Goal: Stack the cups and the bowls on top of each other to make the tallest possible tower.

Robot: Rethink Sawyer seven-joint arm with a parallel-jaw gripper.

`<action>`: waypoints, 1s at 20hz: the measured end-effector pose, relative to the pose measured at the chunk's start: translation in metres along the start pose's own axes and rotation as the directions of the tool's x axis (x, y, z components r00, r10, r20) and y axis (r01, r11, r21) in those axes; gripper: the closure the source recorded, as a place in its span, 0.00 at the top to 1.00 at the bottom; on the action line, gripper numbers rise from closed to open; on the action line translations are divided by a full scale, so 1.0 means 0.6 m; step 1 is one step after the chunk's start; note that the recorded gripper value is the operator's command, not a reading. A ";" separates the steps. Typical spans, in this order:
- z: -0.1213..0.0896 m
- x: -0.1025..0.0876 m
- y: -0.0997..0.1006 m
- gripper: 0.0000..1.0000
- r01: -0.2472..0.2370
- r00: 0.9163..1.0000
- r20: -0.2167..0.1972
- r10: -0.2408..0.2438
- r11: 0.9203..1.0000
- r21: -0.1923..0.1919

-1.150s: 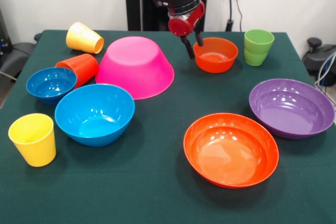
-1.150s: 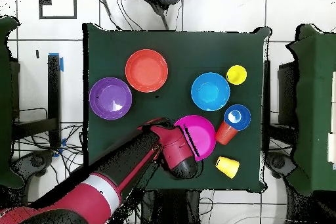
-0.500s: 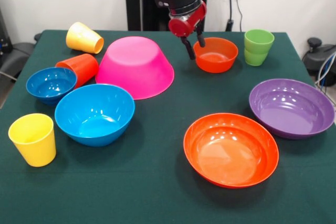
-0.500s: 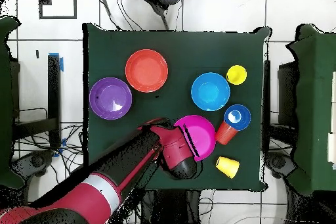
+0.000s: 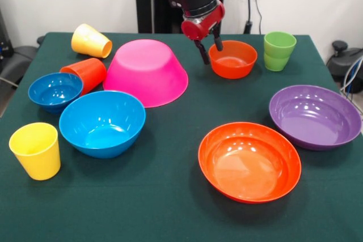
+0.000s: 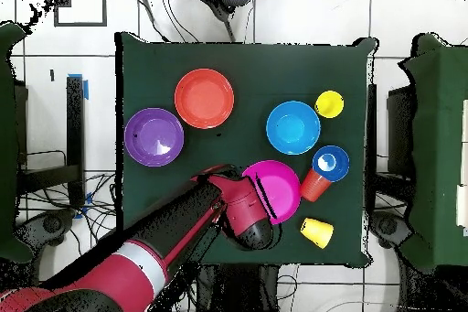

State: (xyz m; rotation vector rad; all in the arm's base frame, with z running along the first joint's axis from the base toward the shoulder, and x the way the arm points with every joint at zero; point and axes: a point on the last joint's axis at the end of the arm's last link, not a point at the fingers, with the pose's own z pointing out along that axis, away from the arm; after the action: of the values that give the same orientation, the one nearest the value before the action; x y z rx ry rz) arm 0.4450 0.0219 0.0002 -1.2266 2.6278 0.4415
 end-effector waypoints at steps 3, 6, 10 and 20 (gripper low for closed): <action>0.000 0.000 0.000 1.00 -0.003 1.000 0.000 0.003 1.000 0.000; 0.000 0.000 0.000 1.00 -0.003 1.000 0.000 0.003 1.000 0.000; 0.000 0.001 -0.001 1.00 -0.004 1.000 0.000 0.004 1.000 0.001; 0.009 0.022 -0.003 1.00 -0.018 0.999 -0.028 0.018 1.000 0.006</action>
State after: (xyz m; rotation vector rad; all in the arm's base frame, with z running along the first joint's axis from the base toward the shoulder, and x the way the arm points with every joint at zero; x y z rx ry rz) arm 0.4382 0.0135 -0.0094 -1.2170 2.6639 0.4218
